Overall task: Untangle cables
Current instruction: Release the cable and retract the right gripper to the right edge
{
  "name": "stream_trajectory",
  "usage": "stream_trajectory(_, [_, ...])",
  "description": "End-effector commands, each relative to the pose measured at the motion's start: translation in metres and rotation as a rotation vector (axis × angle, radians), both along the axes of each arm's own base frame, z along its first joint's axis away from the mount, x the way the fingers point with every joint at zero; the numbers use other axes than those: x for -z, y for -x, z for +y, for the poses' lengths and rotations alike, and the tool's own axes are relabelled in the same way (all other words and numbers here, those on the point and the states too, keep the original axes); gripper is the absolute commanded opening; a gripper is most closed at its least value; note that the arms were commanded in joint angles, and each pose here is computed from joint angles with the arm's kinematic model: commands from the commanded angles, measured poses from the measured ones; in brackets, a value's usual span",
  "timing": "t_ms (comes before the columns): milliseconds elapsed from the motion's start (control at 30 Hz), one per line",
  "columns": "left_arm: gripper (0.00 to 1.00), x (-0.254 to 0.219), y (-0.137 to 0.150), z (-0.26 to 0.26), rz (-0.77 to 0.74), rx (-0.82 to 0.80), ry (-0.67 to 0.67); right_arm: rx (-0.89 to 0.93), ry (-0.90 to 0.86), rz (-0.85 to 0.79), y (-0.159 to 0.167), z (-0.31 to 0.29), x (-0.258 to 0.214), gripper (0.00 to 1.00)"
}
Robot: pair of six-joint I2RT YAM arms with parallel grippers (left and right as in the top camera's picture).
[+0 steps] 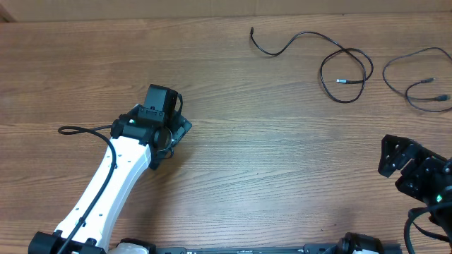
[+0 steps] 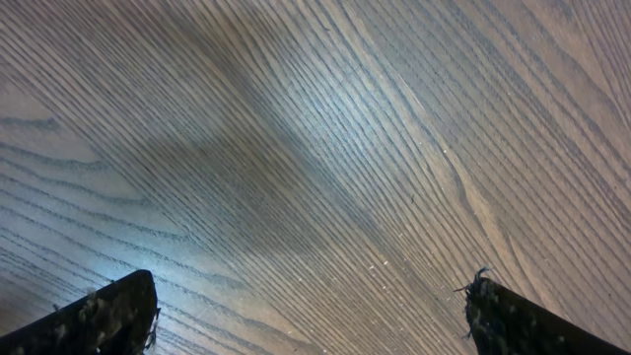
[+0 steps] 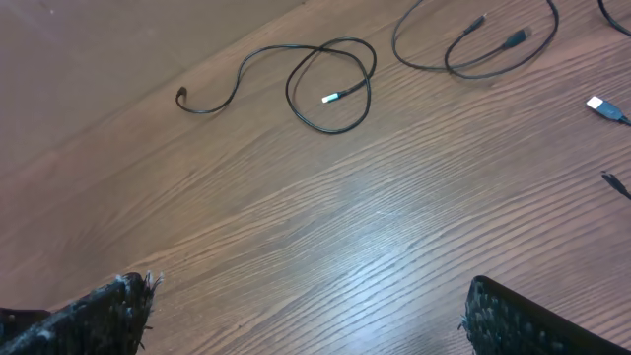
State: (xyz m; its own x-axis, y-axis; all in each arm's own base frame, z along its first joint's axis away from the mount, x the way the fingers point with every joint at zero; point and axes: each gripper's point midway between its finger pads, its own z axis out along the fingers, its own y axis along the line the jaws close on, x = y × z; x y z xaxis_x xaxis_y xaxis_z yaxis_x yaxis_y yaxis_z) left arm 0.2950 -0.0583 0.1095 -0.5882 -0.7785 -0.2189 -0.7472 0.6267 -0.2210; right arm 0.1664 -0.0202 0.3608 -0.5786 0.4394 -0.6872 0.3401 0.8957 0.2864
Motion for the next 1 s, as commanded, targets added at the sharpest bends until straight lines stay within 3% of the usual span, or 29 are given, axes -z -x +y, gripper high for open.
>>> stream_trajectory(0, [1.0, -0.009, -0.004, 0.001, -0.03, 0.014, 0.0, -0.006, 0.003, -0.005, 0.0, 0.001, -0.001, 1.0])
stream_trajectory(967, [1.0, -0.009, -0.004, 0.001, -0.03, 0.014, 0.0, -0.014, 0.009, -0.034, 0.009, 0.004, -0.003, 1.0])
